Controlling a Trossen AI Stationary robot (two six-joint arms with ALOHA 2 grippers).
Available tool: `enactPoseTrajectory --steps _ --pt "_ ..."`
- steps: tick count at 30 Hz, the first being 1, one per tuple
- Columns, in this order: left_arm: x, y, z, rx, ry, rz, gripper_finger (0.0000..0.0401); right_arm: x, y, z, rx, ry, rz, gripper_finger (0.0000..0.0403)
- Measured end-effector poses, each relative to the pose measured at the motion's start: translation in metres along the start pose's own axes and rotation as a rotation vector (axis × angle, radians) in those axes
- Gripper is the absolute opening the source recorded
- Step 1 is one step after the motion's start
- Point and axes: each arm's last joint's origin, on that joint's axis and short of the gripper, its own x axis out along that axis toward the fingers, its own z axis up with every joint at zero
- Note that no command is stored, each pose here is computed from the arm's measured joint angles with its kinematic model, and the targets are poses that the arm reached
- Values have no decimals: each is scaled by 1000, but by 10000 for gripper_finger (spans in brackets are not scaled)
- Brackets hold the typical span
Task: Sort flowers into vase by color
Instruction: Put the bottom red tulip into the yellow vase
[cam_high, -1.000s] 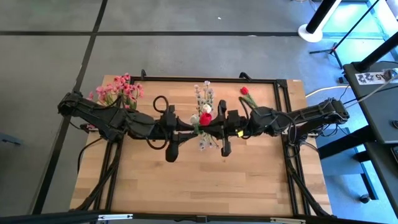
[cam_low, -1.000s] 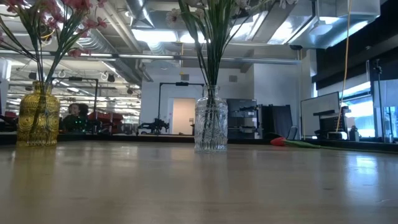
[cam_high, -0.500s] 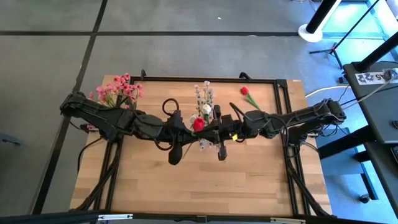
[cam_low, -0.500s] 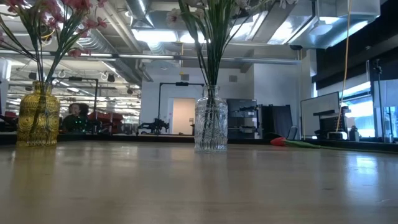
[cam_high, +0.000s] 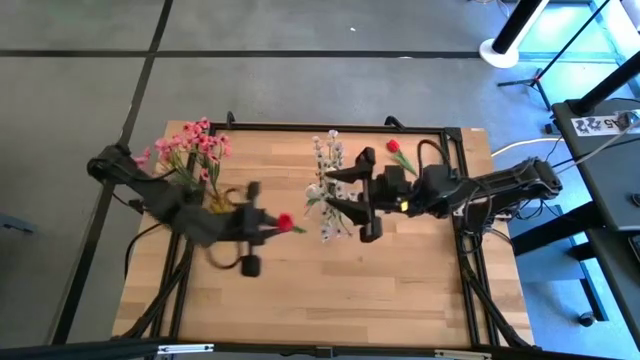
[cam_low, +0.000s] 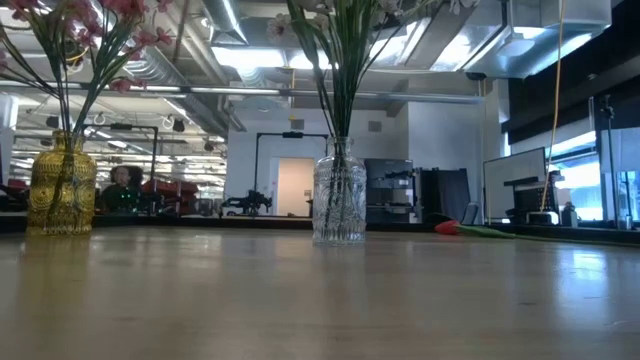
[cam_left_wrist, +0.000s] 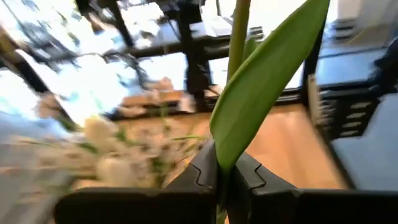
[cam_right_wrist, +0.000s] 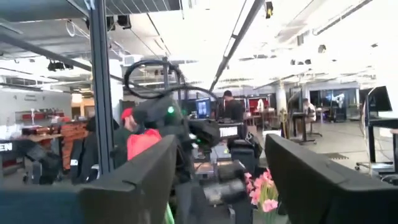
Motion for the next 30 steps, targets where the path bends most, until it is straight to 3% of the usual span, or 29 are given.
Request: enactPoseTrajectory --steps 5,7,11,19,23,30 --pt "-49 -12 -9 177 -11 201 1 -5 -1 8 -3 9 -7 267" --pt "-66 -10 -16 172 -11 256 1 -6 -1 7 0 21 -8 266" --pt "-86 -4 -39 146 51 266 1 -5 -1 2 20 68 -10 258" --pt "-95 9 -72 195 193 325 3 -6 -3 -3 56 108 -81 253" --pt "-93 13 -86 138 152 383 4 -6 -4 -3 58 111 -91 253" --pt "-89 16 -112 137 136 426 6 -6 -4 -3 60 109 -118 253"
